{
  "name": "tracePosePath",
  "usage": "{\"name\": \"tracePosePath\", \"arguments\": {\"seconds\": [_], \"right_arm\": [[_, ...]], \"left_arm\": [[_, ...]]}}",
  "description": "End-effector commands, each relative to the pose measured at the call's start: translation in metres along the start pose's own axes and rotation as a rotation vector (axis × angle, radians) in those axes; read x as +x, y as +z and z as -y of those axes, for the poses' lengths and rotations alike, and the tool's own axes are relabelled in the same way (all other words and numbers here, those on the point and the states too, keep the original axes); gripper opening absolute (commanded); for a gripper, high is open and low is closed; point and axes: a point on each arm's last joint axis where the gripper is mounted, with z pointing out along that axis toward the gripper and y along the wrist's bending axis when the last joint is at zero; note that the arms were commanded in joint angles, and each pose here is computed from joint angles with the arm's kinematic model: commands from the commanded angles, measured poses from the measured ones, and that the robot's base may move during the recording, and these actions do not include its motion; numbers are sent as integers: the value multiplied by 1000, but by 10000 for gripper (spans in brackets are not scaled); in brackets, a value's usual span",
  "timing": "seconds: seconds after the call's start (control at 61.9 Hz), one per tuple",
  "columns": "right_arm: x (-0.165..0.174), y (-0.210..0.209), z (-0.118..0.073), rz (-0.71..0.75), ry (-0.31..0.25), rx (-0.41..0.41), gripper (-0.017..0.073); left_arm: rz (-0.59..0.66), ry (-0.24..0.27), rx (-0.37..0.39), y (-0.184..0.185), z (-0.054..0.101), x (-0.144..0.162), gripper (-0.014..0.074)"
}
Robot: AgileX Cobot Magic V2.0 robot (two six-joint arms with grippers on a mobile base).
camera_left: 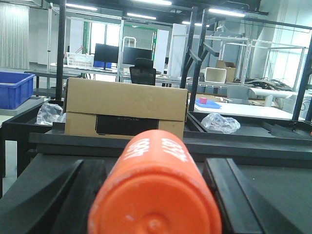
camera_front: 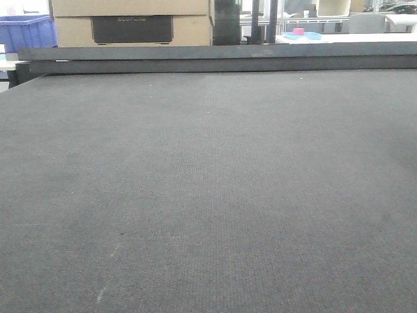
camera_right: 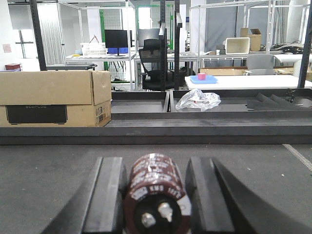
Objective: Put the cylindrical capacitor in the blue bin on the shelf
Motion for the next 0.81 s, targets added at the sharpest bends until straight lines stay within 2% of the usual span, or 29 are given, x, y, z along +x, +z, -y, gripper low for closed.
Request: {"name": "tracePosePath", "arguments": {"seconds": [0.0,0.791], "right_arm": [[-2,-1,0,27,-12,1,-165],[-2,-1,0,27,-12,1,-165]], "left_arm": [[28,-10,8,-1,1,-3,-111],[28,-10,8,-1,1,-3,-111]]}}
